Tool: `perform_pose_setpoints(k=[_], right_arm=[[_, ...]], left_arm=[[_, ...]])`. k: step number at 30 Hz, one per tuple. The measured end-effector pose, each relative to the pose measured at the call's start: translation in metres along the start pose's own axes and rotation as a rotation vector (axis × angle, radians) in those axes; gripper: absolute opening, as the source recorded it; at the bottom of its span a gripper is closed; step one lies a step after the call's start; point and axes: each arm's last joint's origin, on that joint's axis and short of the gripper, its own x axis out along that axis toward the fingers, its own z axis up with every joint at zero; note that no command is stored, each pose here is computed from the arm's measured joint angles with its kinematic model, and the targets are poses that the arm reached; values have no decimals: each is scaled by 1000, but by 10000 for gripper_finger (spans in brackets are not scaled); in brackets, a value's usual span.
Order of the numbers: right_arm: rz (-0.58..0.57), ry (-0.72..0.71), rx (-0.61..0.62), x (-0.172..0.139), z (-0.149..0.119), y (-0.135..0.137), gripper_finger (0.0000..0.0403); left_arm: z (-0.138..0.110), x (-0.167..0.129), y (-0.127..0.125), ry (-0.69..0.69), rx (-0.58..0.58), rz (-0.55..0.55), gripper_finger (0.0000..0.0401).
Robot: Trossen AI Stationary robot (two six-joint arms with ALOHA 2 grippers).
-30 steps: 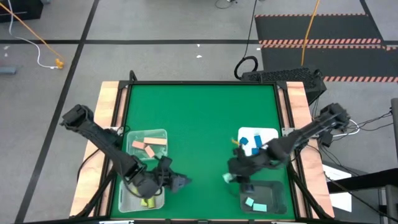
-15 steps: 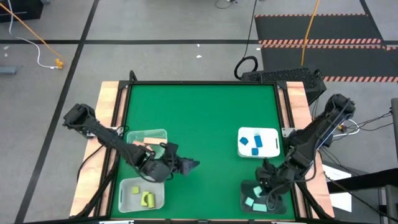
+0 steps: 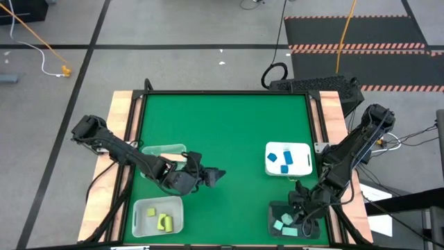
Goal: Sort & place blocks by color
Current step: Put the light blue block into the black bin, then return to Home Position
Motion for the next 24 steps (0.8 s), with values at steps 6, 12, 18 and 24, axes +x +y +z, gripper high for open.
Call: perform_pose_setpoints(k=[6, 12, 18, 24], right_arm=[[19, 89, -17, -2, -3, -1, 256], [33, 160, -111, -22, -6, -9, 266], [-118, 55, -179, -50, -8, -28, 258], [-186, -194, -239, -74, 2, -38, 254]], left_arm=[[2, 2, 0, -7, 122, 0, 269], [4, 1, -12, -16, 281, -106, 269], [16, -6, -19, -76, 862, -132, 269], [37, -27, -30, -177, 1375, -144, 269]])
